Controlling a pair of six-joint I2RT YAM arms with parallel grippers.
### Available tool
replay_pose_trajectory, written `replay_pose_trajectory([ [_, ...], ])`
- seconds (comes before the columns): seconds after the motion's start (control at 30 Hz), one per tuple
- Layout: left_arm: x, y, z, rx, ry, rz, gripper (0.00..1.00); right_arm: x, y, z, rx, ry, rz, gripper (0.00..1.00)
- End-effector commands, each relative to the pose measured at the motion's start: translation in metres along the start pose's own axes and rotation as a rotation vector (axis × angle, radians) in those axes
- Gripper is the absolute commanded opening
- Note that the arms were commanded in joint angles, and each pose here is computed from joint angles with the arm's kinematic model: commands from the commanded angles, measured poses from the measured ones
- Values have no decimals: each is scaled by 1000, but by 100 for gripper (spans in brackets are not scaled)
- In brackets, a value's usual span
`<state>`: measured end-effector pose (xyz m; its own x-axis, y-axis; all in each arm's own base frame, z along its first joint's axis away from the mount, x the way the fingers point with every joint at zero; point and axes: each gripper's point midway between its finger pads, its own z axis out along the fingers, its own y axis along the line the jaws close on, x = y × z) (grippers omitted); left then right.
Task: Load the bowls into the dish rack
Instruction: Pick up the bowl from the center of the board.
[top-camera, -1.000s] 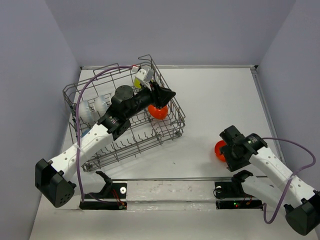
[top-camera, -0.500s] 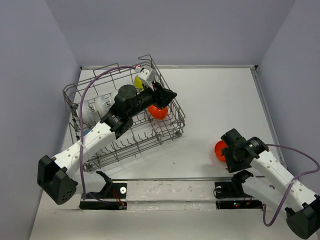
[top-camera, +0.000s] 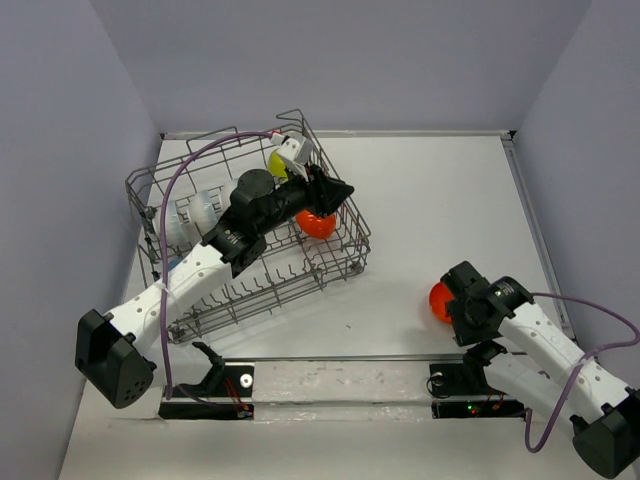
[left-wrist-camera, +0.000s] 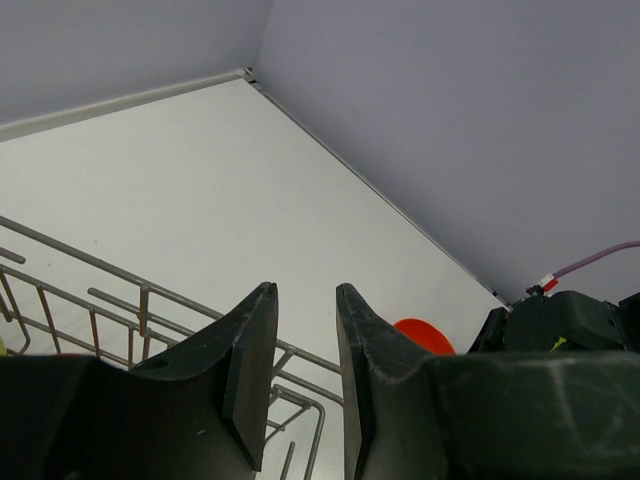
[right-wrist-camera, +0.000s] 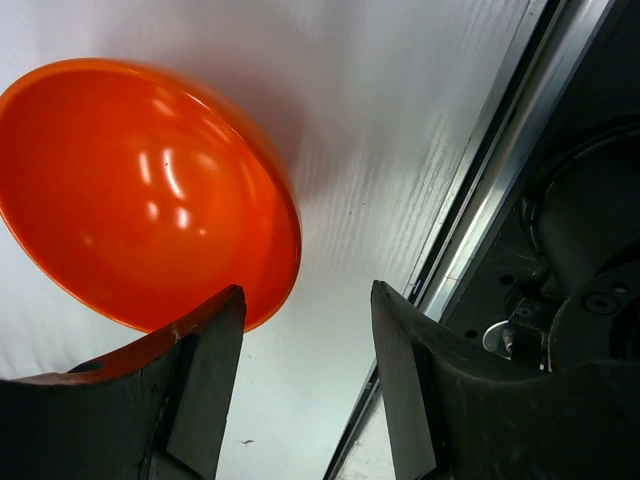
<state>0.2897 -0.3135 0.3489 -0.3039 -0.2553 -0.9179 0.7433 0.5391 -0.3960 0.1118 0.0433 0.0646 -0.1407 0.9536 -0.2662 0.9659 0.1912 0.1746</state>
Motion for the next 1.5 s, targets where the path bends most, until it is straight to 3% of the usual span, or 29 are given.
replay_pose_trajectory([
  [0.0, -25, -13, 2, 41, -70, 31, 40, -13, -1, 4, 9, -71, 41, 59],
  [0.6, -25, -9, 1, 17, -62, 50, 40, -8, 26, 9, -36, -86, 21, 55],
  [1.1, -23, -6, 0, 1, -56, 47, 40, -9, 37, 15, -83, -115, -9, 37],
  [1.47, -22, -2, -1, -19, -53, 44, 40, -25, 49, 12, -130, -205, -72, 15],
])
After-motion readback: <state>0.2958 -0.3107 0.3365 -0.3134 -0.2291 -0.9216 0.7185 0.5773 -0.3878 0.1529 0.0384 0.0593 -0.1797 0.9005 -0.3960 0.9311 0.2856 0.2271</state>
